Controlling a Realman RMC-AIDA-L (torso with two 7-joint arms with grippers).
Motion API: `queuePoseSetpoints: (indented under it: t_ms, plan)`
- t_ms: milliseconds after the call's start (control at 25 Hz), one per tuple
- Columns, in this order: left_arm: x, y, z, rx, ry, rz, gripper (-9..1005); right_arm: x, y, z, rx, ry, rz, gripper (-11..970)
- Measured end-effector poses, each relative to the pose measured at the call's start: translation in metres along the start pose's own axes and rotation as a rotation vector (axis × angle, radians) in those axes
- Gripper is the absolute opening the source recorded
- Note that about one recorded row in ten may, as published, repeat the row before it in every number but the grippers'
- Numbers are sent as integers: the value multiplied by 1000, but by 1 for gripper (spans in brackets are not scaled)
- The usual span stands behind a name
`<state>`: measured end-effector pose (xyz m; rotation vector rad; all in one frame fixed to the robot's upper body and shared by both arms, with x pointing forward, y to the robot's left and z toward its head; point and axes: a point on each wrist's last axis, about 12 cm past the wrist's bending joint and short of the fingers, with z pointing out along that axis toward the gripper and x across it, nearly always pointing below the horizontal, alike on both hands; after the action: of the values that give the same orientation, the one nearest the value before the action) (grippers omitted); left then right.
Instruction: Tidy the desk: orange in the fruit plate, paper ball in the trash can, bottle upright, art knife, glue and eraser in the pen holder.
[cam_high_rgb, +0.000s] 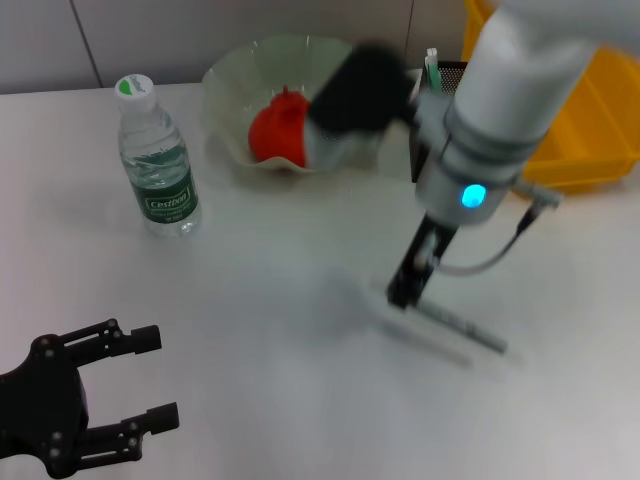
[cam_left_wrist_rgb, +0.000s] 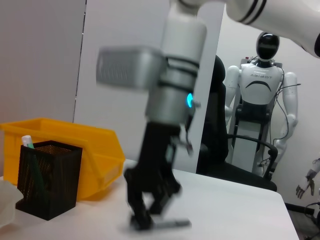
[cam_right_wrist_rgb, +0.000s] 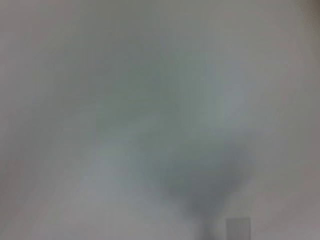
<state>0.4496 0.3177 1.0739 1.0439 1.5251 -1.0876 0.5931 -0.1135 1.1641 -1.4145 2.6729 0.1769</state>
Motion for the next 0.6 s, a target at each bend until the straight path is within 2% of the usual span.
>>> queuePoseSetpoints:
  t_ms: [80, 120, 160, 360, 520, 600]
  plan:
    - [0, 0, 0, 0, 0, -1, 769, 2, -14, -24, 24, -80, 26, 148]
    - [0, 0, 0, 1, 0, -4, 769, 4, -25, -44, 47, -151, 47, 148]
    - [0, 0, 0, 1, 0, -4, 769, 4, -25, -44, 47, -151, 47, 148]
    - [0, 0, 0, 1, 2, -6, 768, 15, -54, -90, 127, -346, 110, 147]
    - [0, 0, 0, 1, 2, -9, 768, 27, -78, -107, 213, -528, 155, 146]
    - [0, 0, 0, 1, 3, -9, 769, 29, -80, -107, 226, -558, 153, 145]
